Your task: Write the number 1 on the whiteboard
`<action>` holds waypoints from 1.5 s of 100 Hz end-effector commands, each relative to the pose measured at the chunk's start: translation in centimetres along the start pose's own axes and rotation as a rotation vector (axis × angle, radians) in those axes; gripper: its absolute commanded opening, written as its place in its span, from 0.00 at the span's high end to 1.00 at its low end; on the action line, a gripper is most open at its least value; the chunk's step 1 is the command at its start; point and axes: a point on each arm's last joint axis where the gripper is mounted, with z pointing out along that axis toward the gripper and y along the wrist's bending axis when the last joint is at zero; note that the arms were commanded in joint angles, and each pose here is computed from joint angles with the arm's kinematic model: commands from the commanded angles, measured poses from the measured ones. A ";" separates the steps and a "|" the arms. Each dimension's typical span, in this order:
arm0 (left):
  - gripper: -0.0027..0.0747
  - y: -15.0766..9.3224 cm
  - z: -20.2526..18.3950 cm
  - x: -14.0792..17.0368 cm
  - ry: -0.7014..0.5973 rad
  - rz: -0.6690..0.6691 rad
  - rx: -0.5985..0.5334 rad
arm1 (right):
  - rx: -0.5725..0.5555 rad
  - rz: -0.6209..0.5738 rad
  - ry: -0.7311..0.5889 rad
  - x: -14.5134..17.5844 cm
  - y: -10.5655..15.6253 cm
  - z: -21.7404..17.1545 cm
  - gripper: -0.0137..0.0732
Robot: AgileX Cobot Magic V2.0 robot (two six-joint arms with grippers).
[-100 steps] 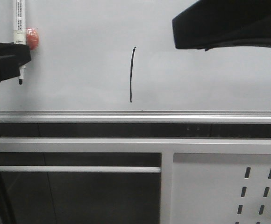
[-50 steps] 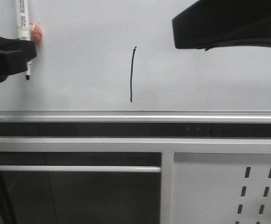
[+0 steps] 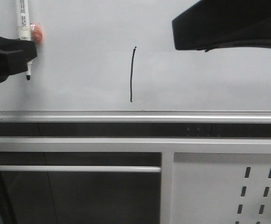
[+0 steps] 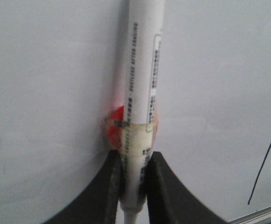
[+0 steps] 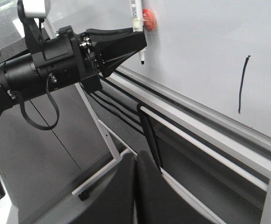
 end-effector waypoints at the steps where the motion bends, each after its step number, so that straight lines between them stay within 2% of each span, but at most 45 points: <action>1: 0.99 -0.2 0.2 -3.3 -0.287 -0.016 0.013 | 0.023 -0.016 -0.080 -1.4 -0.1 -0.2 0.93; 47: 0.96 -0.2 0.3 -3.3 -0.286 0.003 0.010 | 0.025 -0.016 -0.083 -1.5 -0.1 -0.2 0.93; 56: 0.87 -0.2 0.2 -3.2 -0.284 0.026 0.007 | 0.025 -0.016 -0.083 -1.5 -0.1 -0.2 0.93; 76: 0.53 -0.1 0.2 -3.3 -0.285 0.023 -0.003 | 0.025 -0.016 -0.083 -1.5 -0.1 -0.2 0.93; 85: 0.45 -0.1 0.2 -3.3 -0.285 0.023 -0.002 | 0.026 -0.016 -0.084 -1.5 -0.1 -0.3 0.93; 104: 0.43 -0.5 0.0 -3.0 -0.273 0.036 0.034 | 0.028 -0.016 -0.089 -1.5 -0.2 -0.3 0.93; 123: 0.43 -1.4 -0.9 -2.8 -0.258 0.063 0.140 | 0.023 -0.016 -0.080 -1.4 -0.1 -0.2 0.93; 134: 0.43 -1.1 -2.0 -2.9 -0.261 0.052 0.109 | 0.014 -0.016 -0.063 -1.3 0.0 -0.2 0.93; 150: 0.43 -0.2 -4.1 -2.8 -0.266 0.046 0.009 | 0.006 -0.017 -0.049 -1.1 0.0 -0.2 0.93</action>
